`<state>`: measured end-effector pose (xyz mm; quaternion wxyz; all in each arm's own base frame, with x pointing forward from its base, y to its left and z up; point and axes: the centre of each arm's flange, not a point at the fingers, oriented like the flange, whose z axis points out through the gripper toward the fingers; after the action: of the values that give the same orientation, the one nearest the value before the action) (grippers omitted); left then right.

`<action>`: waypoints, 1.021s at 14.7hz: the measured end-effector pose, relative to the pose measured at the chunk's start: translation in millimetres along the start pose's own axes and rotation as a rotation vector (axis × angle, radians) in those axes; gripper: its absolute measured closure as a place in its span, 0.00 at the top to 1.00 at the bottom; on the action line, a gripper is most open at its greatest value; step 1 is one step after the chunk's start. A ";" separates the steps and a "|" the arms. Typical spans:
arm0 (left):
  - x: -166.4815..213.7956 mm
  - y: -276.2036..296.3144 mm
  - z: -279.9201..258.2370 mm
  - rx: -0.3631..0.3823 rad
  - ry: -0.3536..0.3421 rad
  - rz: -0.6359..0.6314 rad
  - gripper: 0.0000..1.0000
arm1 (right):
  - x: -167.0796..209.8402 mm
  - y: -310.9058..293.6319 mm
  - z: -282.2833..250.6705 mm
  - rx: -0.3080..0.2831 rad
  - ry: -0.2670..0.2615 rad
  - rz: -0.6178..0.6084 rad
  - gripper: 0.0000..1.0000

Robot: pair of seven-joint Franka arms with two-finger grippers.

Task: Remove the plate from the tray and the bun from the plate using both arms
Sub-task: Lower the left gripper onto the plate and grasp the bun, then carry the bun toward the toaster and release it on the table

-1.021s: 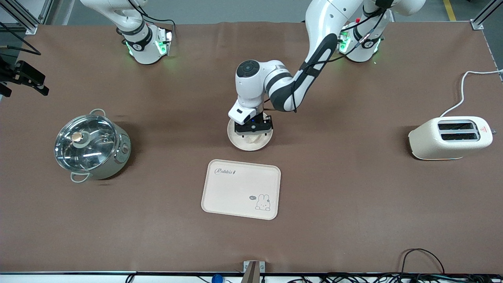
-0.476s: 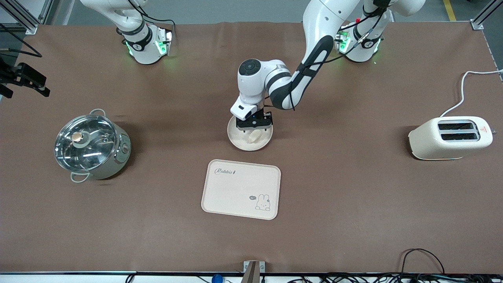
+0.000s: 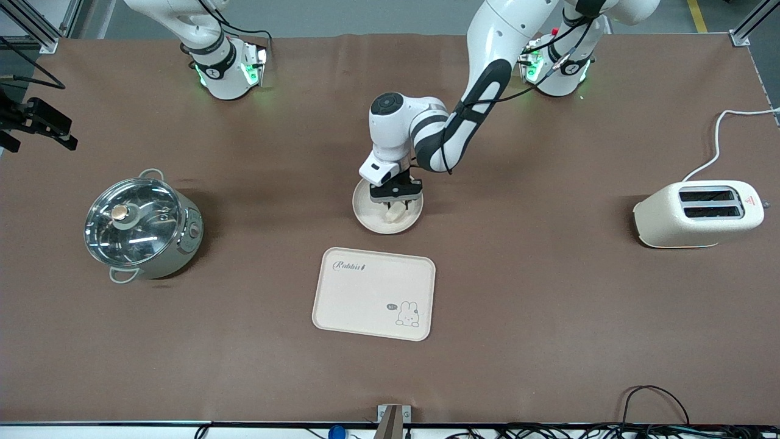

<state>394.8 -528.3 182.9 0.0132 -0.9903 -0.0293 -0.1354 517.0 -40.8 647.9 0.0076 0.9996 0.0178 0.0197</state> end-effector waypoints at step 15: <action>247.2 -237.1 -101.5 0.021 -0.236 0.164 0.08 | 3.2 0.7 4.6 0.000 -0.004 0.001 1.00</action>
<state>590.8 -281.7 351.5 0.0311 -0.9982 0.0491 -0.0162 520.4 -41.5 643.5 0.0075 0.9997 0.0173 0.0177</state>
